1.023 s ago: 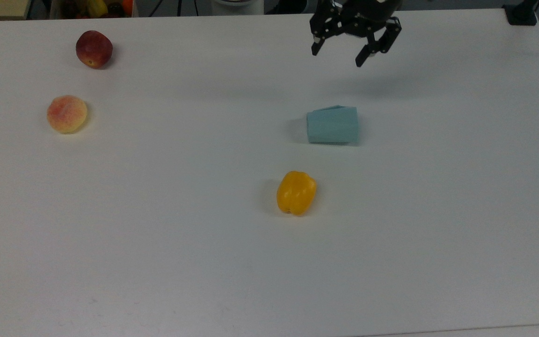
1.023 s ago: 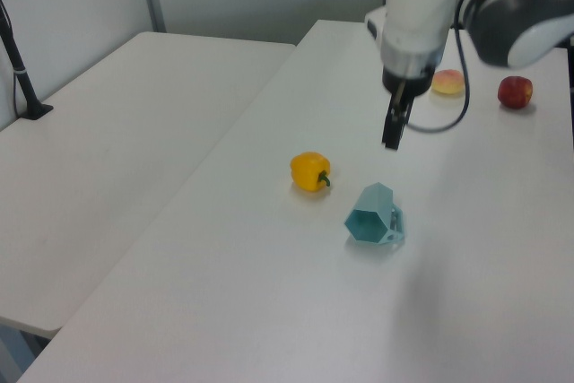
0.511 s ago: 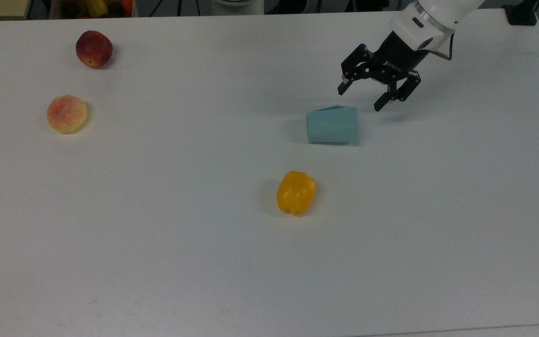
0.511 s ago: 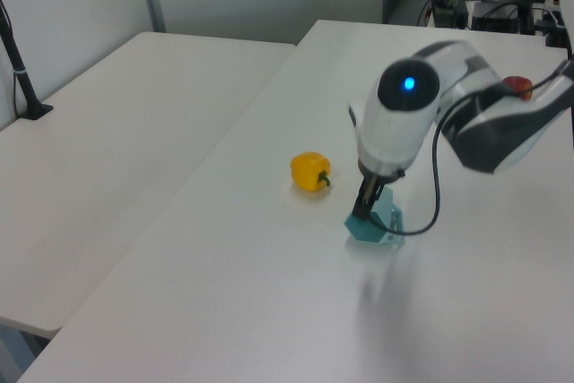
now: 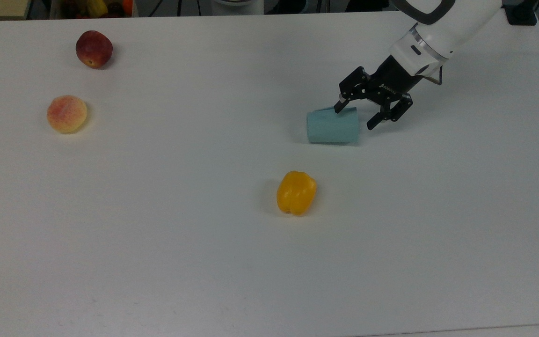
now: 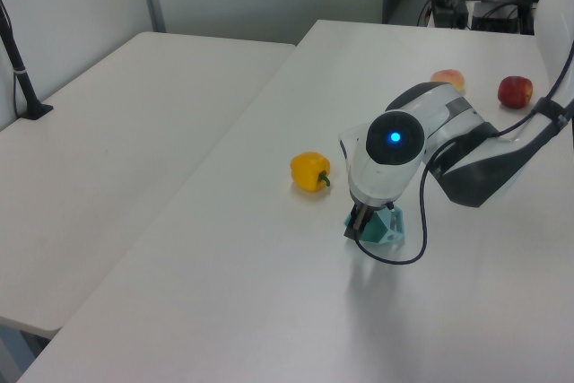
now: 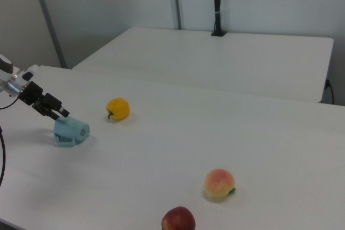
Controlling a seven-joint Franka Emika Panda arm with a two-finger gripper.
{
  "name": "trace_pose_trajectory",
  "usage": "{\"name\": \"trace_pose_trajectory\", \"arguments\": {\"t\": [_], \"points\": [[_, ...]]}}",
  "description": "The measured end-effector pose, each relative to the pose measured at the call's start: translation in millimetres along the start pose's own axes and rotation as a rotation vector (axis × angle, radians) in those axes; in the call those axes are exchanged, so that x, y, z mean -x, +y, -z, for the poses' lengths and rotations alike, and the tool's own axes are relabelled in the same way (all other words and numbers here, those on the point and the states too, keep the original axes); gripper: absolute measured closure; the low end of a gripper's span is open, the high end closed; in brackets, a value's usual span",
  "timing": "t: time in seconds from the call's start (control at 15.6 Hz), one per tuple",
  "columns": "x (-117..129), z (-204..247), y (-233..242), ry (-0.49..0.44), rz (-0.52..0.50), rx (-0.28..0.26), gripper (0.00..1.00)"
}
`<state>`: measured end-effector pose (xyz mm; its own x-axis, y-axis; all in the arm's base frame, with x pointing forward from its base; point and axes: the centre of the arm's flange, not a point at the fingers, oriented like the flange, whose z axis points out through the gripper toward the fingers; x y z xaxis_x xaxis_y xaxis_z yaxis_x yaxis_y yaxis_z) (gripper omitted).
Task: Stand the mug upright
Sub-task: 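Close the gripper on the cup's rim and grip it, then lift the cup, rotating it upright, and carry it toward the peach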
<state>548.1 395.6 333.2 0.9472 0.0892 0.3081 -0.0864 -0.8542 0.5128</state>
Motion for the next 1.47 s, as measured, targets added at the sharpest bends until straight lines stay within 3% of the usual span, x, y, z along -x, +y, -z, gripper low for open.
{"name": "trace_pose_trajectory", "arguments": {"t": [0.38, 0.58, 0.7, 0.96, 1.15, 1.28, 1.47], "points": [[7, -23, 22, -0.083, -0.001, 0.157, 0.01], [8, -31, 28, -0.094, -0.001, 0.193, 0.08], [9, -36, 30, -0.092, 0.006, 0.206, 0.25], [5, -43, 40, -0.097, -0.003, 0.230, 0.69], [-4, -45, 55, -0.107, -0.011, 0.232, 0.80], [-12, -46, 70, -0.151, -0.010, 0.204, 0.86], [-29, -32, 107, -0.265, 0.041, 0.079, 0.91]]}}
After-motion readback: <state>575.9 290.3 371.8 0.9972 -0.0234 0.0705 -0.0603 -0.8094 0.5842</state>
